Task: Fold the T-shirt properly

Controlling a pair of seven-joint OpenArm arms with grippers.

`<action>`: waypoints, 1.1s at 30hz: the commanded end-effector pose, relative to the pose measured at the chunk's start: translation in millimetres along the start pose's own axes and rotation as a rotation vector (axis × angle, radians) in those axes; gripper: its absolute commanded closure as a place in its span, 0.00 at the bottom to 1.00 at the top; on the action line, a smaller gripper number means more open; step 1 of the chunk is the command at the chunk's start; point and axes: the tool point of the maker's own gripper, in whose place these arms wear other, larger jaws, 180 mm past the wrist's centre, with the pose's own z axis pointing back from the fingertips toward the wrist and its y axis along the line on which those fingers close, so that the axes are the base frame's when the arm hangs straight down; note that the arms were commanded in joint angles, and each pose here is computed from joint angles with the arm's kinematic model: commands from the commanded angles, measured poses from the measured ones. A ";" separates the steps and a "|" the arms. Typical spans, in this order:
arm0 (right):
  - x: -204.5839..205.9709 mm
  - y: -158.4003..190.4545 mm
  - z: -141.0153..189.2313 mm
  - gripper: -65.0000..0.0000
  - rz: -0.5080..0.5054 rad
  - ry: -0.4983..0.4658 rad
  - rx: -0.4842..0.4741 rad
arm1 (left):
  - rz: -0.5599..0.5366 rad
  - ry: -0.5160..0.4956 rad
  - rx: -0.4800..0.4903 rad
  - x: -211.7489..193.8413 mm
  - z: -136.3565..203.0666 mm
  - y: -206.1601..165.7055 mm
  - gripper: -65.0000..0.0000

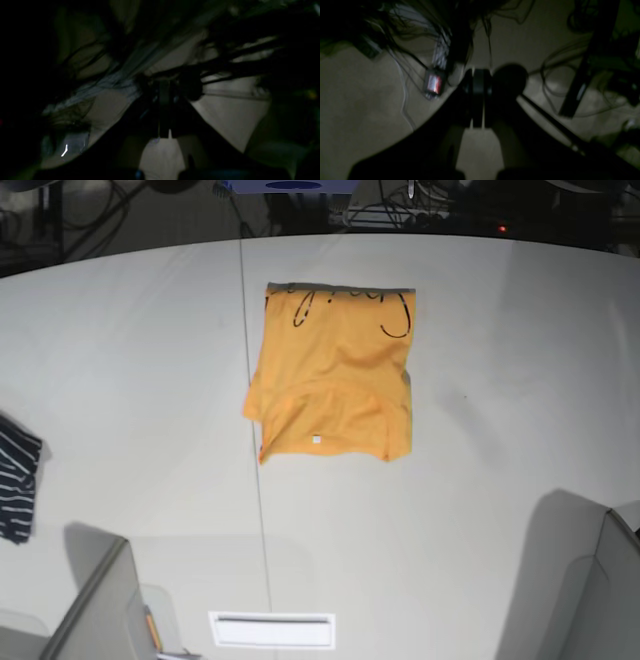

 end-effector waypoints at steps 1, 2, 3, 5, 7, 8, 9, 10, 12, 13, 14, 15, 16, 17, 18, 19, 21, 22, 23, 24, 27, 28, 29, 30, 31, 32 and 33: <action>-11.6 14.9 2.5 1.00 0.013 0.032 0.039 | 0.042 0.031 0.000 -15.1 5.5 -2.7 1.00; -18.2 19.2 -5.7 1.00 0.034 0.074 0.056 | 0.072 0.053 0.017 -22.6 -0.2 2.0 1.00; -23.0 21.0 -13.5 1.00 0.054 0.106 0.067 | 0.100 0.070 0.028 -28.3 -5.3 4.2 1.00; -34.3 26.0 -29.5 1.00 0.099 0.174 0.091 | 0.146 0.114 0.055 -38.6 -13.0 13.9 1.00; -46.7 27.8 -42.4 1.00 0.139 0.236 0.107 | 0.181 0.147 0.077 -43.1 -20.2 23.3 1.00; -49.3 30.0 -50.6 1.00 0.129 0.263 0.109 | 0.194 0.162 0.091 -44.0 -23.9 28.7 1.00; -57.3 29.0 -56.1 1.00 0.114 0.306 0.106 | 0.202 0.180 0.109 -45.3 -26.7 34.1 1.00; -63.1 25.0 -61.6 1.00 0.094 0.344 0.095 | 0.200 0.191 0.124 -44.3 -30.3 39.6 1.00; -65.3 13.7 -76.3 1.00 0.021 0.402 0.073 | 0.140 0.169 0.142 -24.7 -47.9 55.9 1.00; -62.0 10.7 -82.4 1.00 -0.024 0.403 0.075 | 0.117 0.161 0.153 -15.8 -55.4 63.3 1.00; -56.9 6.8 -88.5 1.00 -0.060 0.390 0.077 | 0.099 0.182 0.162 -12.7 -61.1 69.3 1.00; -48.4 1.2 -96.2 1.00 -0.096 0.369 0.078 | 0.083 0.225 0.169 -13.0 -66.1 75.2 1.00; -44.6 -4.8 -100.9 1.00 -0.123 0.363 0.071 | 0.073 0.278 0.177 -17.2 -68.0 79.2 1.00; -39.4 -8.7 -105.4 1.00 -0.139 0.356 0.069 | 0.066 0.331 0.184 -22.1 -68.4 82.5 1.00; -37.2 -13.9 -108.2 1.00 -0.147 0.356 0.058 | 0.055 0.360 0.186 -23.0 -70.0 85.1 1.00; -34.6 -20.9 -110.9 1.00 -0.145 0.352 0.046 | 0.036 0.366 0.185 -18.7 -73.7 88.3 1.00; -28.9 -29.7 -114.3 1.00 -0.145 0.323 0.031 | 0.007 0.337 0.183 -5.7 -82.1 92.0 1.00; -25.8 -32.4 -115.7 1.00 -0.145 0.305 0.026 | 0.005 0.334 0.182 -4.7 -82.6 92.3 1.00; -23.5 -33.0 -116.3 1.00 -0.146 0.290 0.024 | 0.006 0.334 0.183 -4.4 -82.8 92.5 1.00; -21.9 -33.7 -116.9 1.00 -0.146 0.281 0.022 | 0.006 0.332 0.184 -3.5 -83.3 93.0 1.00; -22.1 -30.9 -116.7 1.00 -0.148 0.285 0.026 | 0.008 0.333 0.179 -4.7 -84.2 89.9 1.00; -21.9 -30.9 -116.8 1.00 -0.148 0.283 0.026 | 0.012 0.330 0.173 -4.7 -86.9 85.9 1.00; -20.2 -30.8 -117.4 1.00 -0.148 0.277 0.026 | 0.012 0.329 0.172 -4.7 -87.5 85.1 1.00; -18.9 -30.6 -117.9 1.00 -0.149 0.272 0.027 | 0.014 0.326 0.168 -4.0 -89.6 83.0 1.00; -17.8 -31.0 -118.4 1.00 -0.149 0.269 0.026 | 0.013 0.325 0.168 -3.2 -90.1 83.4 1.00; -16.4 -31.1 -119.1 1.00 -0.149 0.267 0.026 | 0.011 0.321 0.169 -1.2 -91.3 84.2 1.00; -10.5 -33.2 -122.5 1.00 -0.149 0.256 0.024 | 0.012 0.317 0.171 0.6 -92.3 85.2 1.00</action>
